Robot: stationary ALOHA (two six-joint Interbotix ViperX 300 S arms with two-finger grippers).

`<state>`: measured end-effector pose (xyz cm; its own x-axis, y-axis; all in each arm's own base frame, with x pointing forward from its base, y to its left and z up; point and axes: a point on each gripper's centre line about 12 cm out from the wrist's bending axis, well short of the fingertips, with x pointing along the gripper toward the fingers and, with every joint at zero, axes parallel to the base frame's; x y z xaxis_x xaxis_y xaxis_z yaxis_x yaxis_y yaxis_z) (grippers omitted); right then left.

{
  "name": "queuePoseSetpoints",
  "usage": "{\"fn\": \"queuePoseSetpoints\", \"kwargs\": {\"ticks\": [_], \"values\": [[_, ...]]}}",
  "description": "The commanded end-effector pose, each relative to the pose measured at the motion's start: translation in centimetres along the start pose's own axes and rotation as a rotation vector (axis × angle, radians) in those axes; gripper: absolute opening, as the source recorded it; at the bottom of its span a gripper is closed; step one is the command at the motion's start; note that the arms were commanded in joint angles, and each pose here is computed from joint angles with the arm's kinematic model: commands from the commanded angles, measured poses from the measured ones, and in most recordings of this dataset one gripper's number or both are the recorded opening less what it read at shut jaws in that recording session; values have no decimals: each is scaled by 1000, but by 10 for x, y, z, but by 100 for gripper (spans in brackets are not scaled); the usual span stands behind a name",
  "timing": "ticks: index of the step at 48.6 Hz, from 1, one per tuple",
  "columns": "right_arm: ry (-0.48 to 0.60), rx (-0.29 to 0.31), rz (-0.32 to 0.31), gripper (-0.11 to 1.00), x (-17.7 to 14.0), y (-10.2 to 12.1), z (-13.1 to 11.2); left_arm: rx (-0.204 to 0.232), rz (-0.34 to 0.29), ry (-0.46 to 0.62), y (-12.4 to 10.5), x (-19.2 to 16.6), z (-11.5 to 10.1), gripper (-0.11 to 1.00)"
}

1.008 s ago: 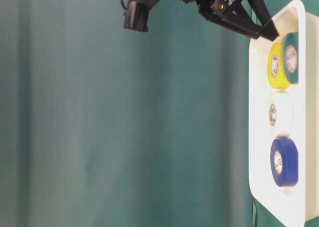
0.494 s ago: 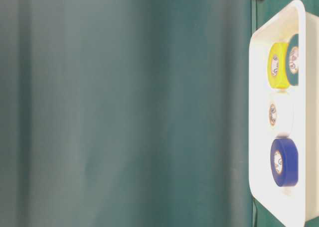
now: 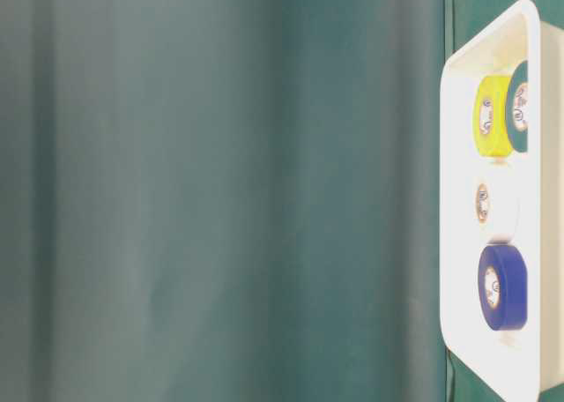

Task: Put the tape into the white case with the right arm.
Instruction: 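Open the right gripper and withdraw it to the right, then move the right gripper down-left over the orange tape roll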

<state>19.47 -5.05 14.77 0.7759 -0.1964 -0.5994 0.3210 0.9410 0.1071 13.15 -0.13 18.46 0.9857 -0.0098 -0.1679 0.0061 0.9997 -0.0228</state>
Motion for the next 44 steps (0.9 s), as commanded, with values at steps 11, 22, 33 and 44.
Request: {"fn": "queuePoseSetpoints", "kwargs": {"ticks": [11, 22, 33, 44], "values": [[-7, -27, 49, 66, -1, 12, 0, 0, 1, -8, 0, 1, 4, 0], [0, -120, 184, 65, -4, 44, -5, 0, 1, -8, 0, 1, 4, 0], [30, -209, 305, 64, -11, 71, -20, -2, 1, -8, 0, 1, 4, 0], [51, -264, 374, 64, -17, 85, -31, 0, 1, -6, 0, 1, 4, 0]]}}
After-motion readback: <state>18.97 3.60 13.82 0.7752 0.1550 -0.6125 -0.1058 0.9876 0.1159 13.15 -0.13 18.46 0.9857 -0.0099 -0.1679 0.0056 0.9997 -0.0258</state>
